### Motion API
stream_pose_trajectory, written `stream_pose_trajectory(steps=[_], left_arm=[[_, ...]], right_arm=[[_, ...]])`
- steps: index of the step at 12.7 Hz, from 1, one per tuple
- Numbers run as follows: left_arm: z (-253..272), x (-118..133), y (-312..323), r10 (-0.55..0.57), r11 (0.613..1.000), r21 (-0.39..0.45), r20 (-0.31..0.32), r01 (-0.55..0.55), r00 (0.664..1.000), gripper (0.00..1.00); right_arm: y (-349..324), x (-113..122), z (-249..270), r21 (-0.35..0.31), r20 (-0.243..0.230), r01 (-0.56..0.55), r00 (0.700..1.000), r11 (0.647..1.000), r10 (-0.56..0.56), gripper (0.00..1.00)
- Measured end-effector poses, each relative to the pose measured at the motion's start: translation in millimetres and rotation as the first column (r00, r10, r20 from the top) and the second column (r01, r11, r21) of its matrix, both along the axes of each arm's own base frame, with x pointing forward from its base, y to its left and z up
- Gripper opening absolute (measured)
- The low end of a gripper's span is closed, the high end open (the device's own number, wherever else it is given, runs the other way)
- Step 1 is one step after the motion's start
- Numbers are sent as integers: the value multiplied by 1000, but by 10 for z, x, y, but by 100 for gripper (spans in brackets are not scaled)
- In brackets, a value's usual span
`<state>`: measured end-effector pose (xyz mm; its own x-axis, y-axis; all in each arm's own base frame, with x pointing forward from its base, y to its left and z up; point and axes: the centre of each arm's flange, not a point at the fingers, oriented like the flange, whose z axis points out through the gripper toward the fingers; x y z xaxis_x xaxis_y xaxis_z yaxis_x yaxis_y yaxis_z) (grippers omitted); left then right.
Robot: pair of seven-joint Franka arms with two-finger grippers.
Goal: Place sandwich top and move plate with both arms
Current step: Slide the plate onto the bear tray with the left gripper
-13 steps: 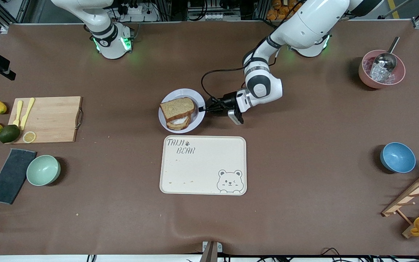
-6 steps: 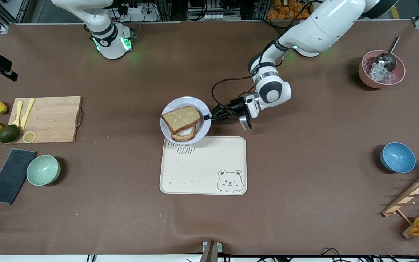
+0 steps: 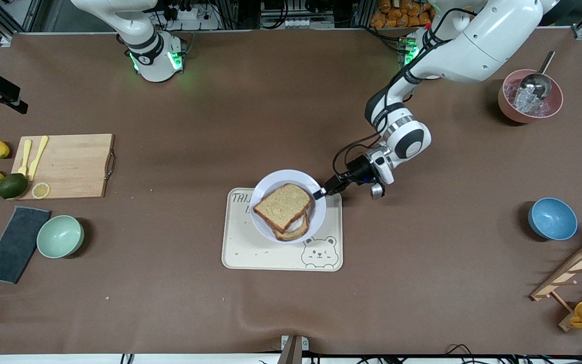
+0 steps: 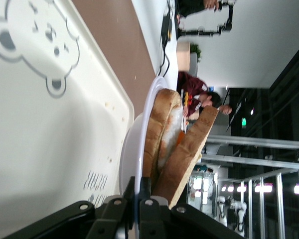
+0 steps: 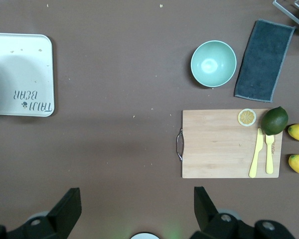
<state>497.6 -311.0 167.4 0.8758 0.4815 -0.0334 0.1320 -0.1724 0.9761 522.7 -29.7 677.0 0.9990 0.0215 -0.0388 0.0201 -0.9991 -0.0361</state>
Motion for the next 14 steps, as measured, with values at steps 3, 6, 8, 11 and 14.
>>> stream_pose_trajectory(steps=[3, 6, 8, 11, 14], left_arm=[[-26, 165, -28, 37, 999, -31, -5, -37, 999, 5], [-207, 278, -44, 57, 997, -45, -24, -58, 998, 5], [-372, 263, -107, 53, 998, -43, -37, -55, 998, 5], [-680, 183, -170, 31, 999, 19, 0, -31, 1000, 5], [-816, 181, -184, 21, 999, 47, 20, -22, 1000, 5]], right_arm=[[5, 18, -37, 0, -9, 0, 1000, 1000, 0, 100], [5, 33, -63, 0, -14, 0, 1000, 1000, 0, 100], [5, 36, -68, 0, -15, 1, 1000, 1000, -1, 100], [2, 42, -78, 0, -17, 2, 1000, 1000, -2, 100], [-1, 50, -96, 0, -21, 4, 1000, 1000, -4, 100]])
